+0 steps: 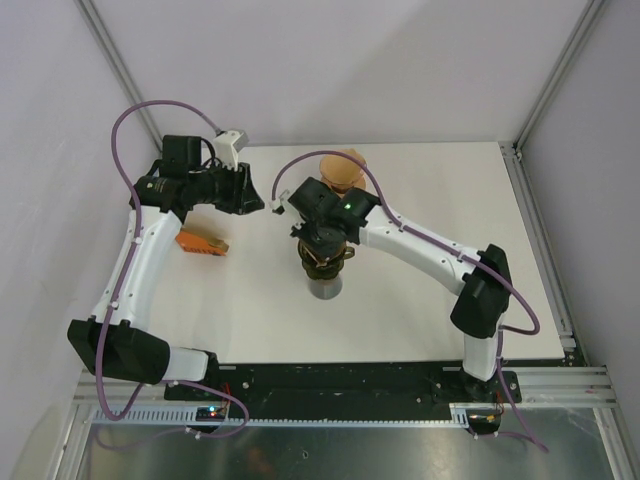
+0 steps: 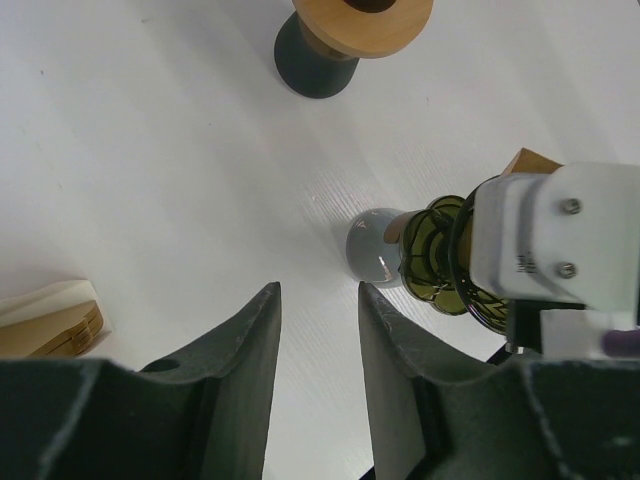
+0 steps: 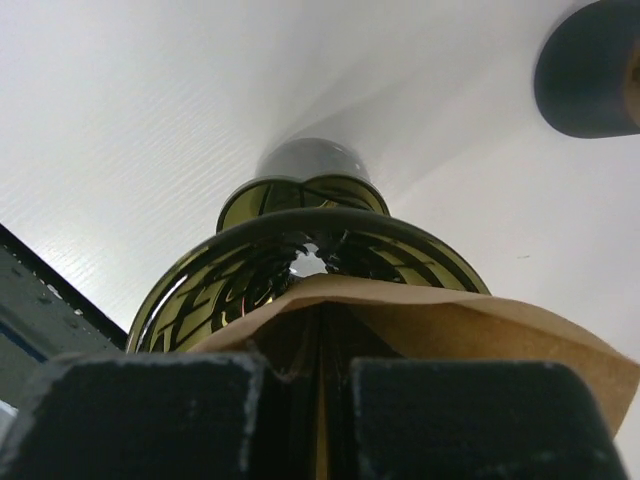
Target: Place the coffee filter in the dripper
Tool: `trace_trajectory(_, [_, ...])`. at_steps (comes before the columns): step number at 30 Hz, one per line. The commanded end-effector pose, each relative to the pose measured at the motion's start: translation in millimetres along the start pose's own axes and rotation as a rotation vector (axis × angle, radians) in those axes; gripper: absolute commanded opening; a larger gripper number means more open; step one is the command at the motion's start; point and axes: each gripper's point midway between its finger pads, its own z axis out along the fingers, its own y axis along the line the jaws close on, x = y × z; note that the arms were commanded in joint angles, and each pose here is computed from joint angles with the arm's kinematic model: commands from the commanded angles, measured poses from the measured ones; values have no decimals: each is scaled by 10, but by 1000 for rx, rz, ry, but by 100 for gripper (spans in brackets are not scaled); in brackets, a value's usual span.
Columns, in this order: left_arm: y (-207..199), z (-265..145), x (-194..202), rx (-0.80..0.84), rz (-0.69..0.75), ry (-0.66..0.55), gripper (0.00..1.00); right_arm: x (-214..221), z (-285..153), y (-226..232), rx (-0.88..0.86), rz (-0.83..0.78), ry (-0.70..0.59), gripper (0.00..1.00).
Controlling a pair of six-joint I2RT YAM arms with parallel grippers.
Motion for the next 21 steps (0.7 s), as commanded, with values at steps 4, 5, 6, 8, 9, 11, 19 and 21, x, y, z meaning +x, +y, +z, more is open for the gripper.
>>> trace_trajectory(4, [-88, -170, -209, 12, 64, -86, 42, -238, -314, -69, 7, -12, -111, 3])
trace_trajectory(5, [-103, -167, -198, 21, 61, -84, 42, -239, -312, -65, 4, -12, -111, 5])
trace_trajectory(6, [-116, -161, -187, 30, 57, -81, 43, -243, -316, -58, 2, -13, -113, 7])
trace_trajectory(8, [-156, -151, -164, 54, 48, -77, 45, -268, -334, -45, -6, -13, -124, 13])
trace_trajectory(9, [-178, -147, -155, 65, 45, -75, 46, -281, -342, -34, -12, -14, -130, 17])
trace_trajectory(11, [-203, -132, -129, 78, 38, -68, 49, -322, -375, -20, -22, -13, -149, 25])
trace_trajectory(19, [-363, -36, -1, 137, 28, -26, 53, -442, -523, -28, -29, -9, -215, 35])
trace_trajectory(21, [-374, -26, 12, 141, 28, -22, 54, -457, -556, -47, -19, -6, -225, 38])
